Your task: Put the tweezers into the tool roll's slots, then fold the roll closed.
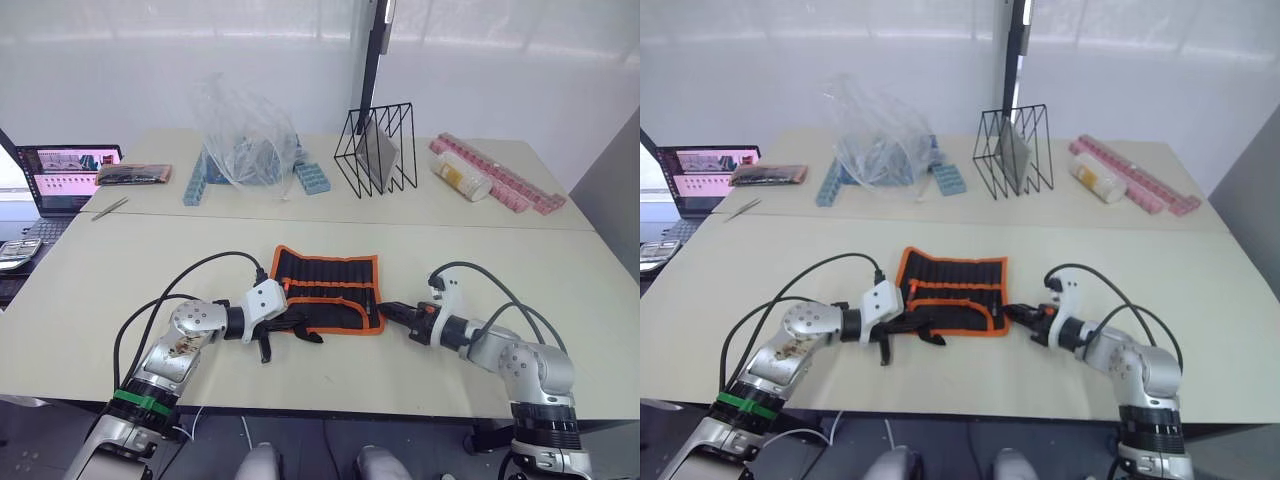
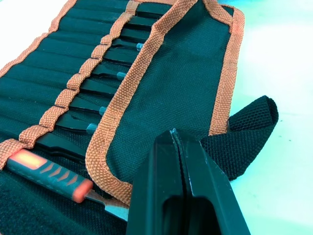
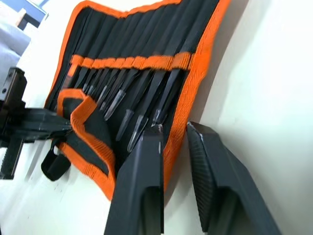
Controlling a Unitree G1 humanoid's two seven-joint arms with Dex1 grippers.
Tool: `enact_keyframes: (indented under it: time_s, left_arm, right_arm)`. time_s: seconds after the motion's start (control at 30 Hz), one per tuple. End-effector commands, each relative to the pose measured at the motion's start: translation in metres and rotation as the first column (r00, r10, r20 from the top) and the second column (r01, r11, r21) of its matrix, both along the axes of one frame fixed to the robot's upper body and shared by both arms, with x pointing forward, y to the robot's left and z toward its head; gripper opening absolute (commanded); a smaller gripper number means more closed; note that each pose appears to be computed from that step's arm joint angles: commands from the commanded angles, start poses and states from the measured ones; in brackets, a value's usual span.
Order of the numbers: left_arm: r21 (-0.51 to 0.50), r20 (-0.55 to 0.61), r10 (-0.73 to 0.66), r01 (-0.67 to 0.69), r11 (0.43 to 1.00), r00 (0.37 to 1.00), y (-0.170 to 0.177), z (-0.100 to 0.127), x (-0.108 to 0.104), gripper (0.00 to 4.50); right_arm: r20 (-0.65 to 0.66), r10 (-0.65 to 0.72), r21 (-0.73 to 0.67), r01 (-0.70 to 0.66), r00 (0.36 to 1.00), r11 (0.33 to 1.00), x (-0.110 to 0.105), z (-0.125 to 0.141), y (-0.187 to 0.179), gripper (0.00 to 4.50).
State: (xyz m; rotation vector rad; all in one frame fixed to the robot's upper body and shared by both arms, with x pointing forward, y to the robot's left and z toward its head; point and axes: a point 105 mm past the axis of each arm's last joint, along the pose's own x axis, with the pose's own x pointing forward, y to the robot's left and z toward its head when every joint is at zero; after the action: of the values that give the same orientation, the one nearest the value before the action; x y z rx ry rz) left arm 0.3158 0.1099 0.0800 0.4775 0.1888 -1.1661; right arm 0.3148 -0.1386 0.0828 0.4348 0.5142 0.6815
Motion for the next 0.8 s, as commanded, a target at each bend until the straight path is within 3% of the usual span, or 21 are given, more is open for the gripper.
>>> enact_keyframes:
  time_s: [0.03, 0.37, 0.5, 0.8]
  left_arm:
    - [0.028, -0.026, 0.012, -0.011, 1.0, 1.0, 0.002, -0.01, -0.001, 0.0]
    - [0.03, -0.033, 0.009, -0.008, 1.0, 0.999, 0.002, -0.012, -0.006, 0.0]
    - [0.031, -0.035, 0.007, -0.006, 0.999, 0.999, 0.003, -0.012, -0.008, 0.0]
    - [0.037, -0.034, 0.014, -0.013, 0.999, 0.999, 0.005, -0.011, -0.007, 0.0]
  right_arm:
    - [-0.028, 0.023, 0.025, -0.022, 0.999, 0.999, -0.004, -0.001, 0.007, 1.01]
    - [-0.053, -0.083, 0.044, 0.085, 0.995, 0.995, 0.01, -0.003, -0.009, 1.01]
    - [-0.063, -0.069, 0.055, 0.073, 0.996, 0.996, 0.007, -0.004, -0.007, 0.01]
    - [-0.063, -0.038, 0.081, 0.043, 0.997, 0.996, 0.003, -0.004, 0.003, 0.01]
